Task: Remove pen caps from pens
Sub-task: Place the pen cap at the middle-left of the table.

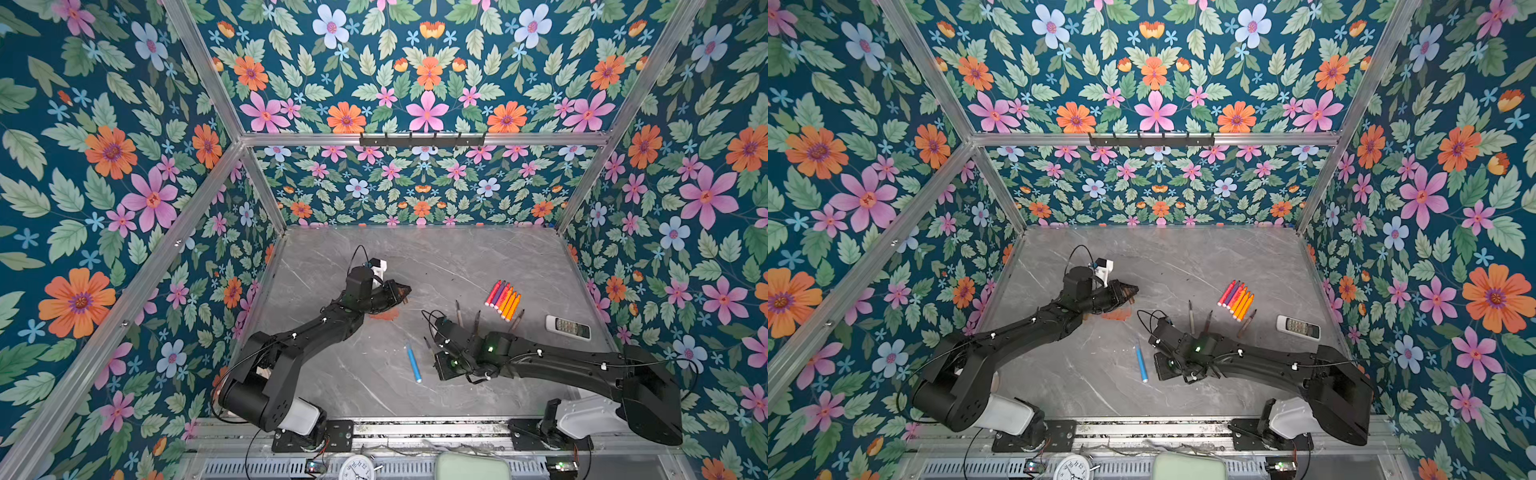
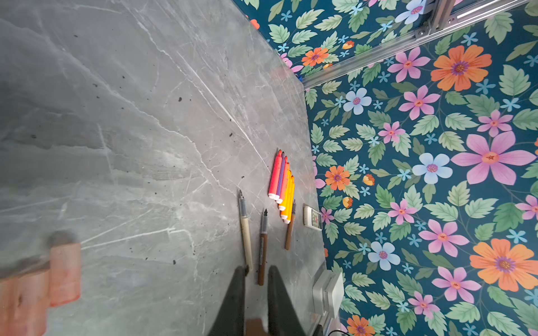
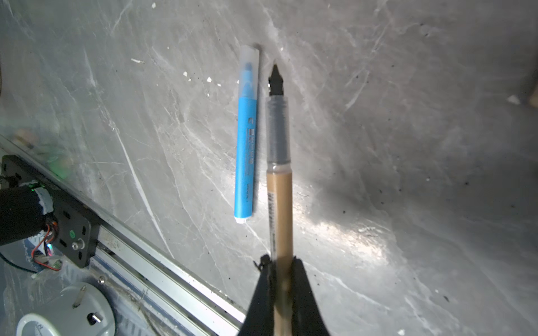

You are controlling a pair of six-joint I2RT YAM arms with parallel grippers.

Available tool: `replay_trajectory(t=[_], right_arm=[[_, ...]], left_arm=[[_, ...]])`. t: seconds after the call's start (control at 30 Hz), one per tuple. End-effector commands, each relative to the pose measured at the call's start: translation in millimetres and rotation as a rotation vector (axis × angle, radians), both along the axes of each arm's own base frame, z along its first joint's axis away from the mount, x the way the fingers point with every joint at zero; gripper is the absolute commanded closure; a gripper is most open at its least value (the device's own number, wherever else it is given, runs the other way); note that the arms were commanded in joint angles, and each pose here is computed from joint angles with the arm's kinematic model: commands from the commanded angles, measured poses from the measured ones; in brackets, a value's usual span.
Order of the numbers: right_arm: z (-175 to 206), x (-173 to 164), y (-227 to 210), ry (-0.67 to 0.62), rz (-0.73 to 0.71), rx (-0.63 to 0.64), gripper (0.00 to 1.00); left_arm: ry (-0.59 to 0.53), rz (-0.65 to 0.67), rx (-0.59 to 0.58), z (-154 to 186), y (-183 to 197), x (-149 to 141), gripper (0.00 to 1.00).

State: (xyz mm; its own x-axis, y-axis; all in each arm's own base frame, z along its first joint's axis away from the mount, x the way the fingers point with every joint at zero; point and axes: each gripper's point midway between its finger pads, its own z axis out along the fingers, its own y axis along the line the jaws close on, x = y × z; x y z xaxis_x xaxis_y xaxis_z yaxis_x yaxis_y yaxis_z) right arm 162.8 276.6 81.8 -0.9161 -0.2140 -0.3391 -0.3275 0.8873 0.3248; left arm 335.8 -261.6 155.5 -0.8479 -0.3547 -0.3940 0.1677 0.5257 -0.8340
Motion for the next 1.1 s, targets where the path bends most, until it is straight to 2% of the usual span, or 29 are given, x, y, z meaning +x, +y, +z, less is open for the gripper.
replay_trajectory(t=[0.0, 0.17, 0.3, 0.43, 0.47, 0.53, 0.67, 0.9, 0.93, 1.03, 1.07], right_arm=[[0.5, 8.5, -21.4, -0.004, -0.046, -0.024, 1.0], [13.3, 21.0, -57.3, -0.02, -0.131, 0.013, 1.0], [19.7, 27.1, -88.8, -0.04, -0.195, 0.016, 1.0], [23.9, 29.2, -113.6, -0.074, -0.242, 0.015, 1.0], [25.2, 27.9, -116.3, -0.078, -0.243, 0.016, 1.0], [27.4, 26.6, -119.6, -0.087, -0.246, 0.013, 1.0], [25.9, 23.4, -121.7, -0.082, -0.245, 0.011, 1.0], [20.7, 18.2, -125.0, -0.071, -0.254, 0.015, 1.0], [21.6, 17.4, -125.2, -0.073, -0.252, 0.017, 1.0], [22.9, 17.0, -127.5, -0.077, -0.256, 0.01, 1.0], [22.8, 16.7, -128.1, -0.077, -0.256, 0.007, 1.0]], left_arm=[[-0.026, 0.0, 0.027, -4.8, 9.7, -3.0, 1.0], [-0.005, 0.083, 0.173, -27.2, 55.0, -5.1, 1.0], [0.016, 0.248, 0.461, -50.0, 117.2, -0.6, 1.0], [0.048, 0.336, 0.61, -63.8, 161.6, 5.1, 1.0], [0.058, 0.352, 0.639, -67.9, 170.5, 6.4, 0.97], [0.079, 0.371, 0.674, -78.1, 183.8, 8.2, 0.93], [0.148, 0.399, 0.705, -103.5, 204.5, 8.0, 0.93], [0.222, 0.4, 0.73, -132.6, 219.0, 6.9, 0.9], [0.225, 0.395, 0.722, -134.4, 217.9, 7.9, 0.87], [0.217, 0.387, 0.693, -134.1, 212.9, 10.3, 0.62], [0.214, 0.385, 0.686, -133.5, 211.8, 11.1, 0.59]])
